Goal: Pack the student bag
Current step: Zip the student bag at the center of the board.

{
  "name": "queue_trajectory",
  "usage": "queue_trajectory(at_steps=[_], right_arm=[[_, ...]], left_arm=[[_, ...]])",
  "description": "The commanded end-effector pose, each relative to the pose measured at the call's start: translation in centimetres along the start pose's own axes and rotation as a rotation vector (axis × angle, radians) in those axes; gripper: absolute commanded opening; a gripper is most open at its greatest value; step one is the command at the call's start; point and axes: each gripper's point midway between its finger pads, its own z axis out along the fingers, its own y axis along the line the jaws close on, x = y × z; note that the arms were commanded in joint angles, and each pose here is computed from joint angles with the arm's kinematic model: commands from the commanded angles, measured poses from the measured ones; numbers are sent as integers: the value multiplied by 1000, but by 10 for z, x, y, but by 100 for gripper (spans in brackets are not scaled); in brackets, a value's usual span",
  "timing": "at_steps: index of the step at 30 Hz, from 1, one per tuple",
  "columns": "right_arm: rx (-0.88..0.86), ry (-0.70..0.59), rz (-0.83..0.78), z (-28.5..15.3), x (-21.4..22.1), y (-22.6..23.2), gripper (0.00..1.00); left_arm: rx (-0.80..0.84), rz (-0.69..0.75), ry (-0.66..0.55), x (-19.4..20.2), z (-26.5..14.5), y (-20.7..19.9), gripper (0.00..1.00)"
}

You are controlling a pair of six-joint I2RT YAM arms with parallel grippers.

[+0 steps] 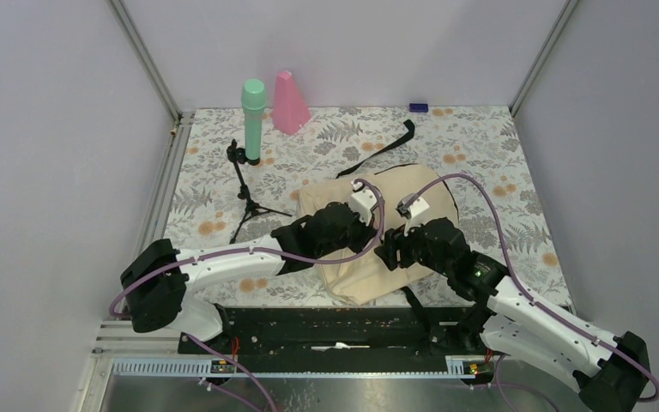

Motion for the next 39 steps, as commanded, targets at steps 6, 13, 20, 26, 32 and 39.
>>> queue_trajectory(at_steps=[6,13,20,26,32,39], right_arm=[[110,8,-140,18,2,-10,60],[229,-37,-136,19,-1,-25,27],[232,-18,-142,15,1,-26,0],[206,25,-134,8,8,-22,0],[174,54,-123,-1,11,-16,0],[143,82,-121,-6,14,-10,0]], left_arm=[[-15,-10,-201,-76,-19,2,0],[-31,1,-201,-75,-19,7,0],[-73,44,-176,-65,-15,17,0],[-189,106,-198,-70,-19,39,0],[-240,136,-211,-81,-17,53,0],[-225,72,-256,-98,-17,64,0]])
